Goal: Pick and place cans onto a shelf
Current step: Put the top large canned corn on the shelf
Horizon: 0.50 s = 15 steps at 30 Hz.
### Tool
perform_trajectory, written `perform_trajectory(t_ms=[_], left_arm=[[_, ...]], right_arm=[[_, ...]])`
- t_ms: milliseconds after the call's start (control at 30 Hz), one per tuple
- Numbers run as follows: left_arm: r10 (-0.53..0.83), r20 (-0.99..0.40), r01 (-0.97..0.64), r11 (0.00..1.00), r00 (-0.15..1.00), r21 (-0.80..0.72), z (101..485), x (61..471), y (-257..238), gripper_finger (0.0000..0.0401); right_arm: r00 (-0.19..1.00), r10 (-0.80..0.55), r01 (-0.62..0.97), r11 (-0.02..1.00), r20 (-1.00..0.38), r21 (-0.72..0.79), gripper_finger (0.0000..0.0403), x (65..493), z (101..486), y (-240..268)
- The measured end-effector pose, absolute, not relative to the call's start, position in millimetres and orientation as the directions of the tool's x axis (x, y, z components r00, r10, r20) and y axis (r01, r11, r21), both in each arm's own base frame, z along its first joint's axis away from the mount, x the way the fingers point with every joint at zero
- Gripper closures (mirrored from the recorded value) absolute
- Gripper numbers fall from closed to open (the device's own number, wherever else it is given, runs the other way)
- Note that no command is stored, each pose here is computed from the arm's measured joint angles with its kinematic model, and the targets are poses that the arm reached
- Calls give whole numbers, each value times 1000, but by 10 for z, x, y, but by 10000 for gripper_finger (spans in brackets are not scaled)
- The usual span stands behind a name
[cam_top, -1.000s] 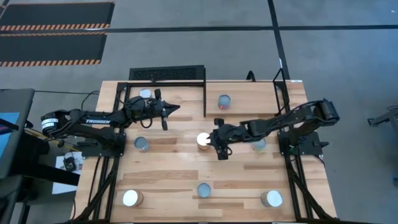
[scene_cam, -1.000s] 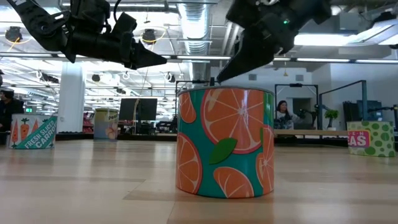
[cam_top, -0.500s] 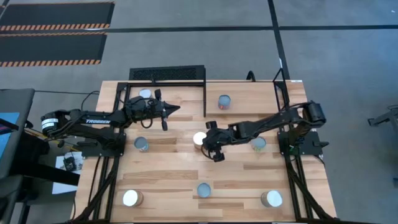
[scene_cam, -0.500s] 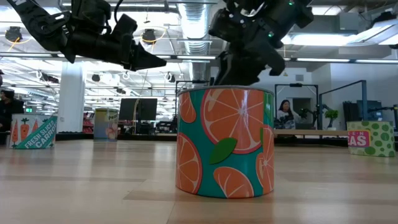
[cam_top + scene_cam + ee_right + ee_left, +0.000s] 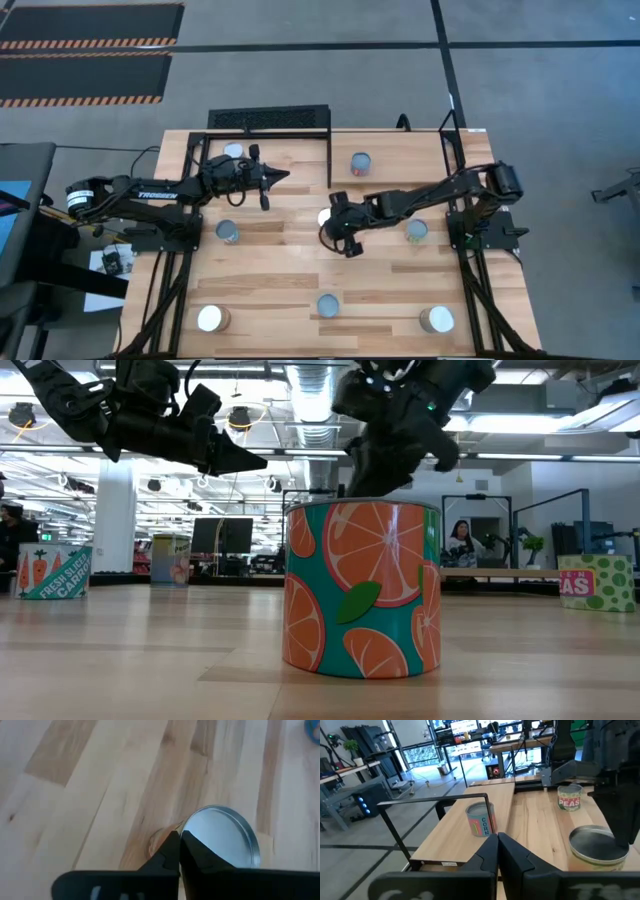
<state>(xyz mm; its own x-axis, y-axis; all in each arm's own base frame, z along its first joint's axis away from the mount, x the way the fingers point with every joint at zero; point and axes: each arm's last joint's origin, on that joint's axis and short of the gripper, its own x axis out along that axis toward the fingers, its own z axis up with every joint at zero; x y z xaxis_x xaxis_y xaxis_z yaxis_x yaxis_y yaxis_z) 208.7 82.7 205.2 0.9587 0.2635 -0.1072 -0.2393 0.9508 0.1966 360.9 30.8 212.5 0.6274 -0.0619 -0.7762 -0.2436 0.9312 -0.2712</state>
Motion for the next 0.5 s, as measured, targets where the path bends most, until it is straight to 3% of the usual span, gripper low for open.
perform_trajectory(t_ms=[233, 500], left_arm=[[264, -128, -239, 953, 956, 187, 2033, 2085, 827, 401], [266, -133, -240, 953, 955, 188, 2028, 2084, 827, 401]], right_arm=[[620, -102, -134, 963, -778, -234, 394, 3342, 2501, 188], [524, -317, 139, 948, -791, -287, 398, 2766, 2931, -5]])
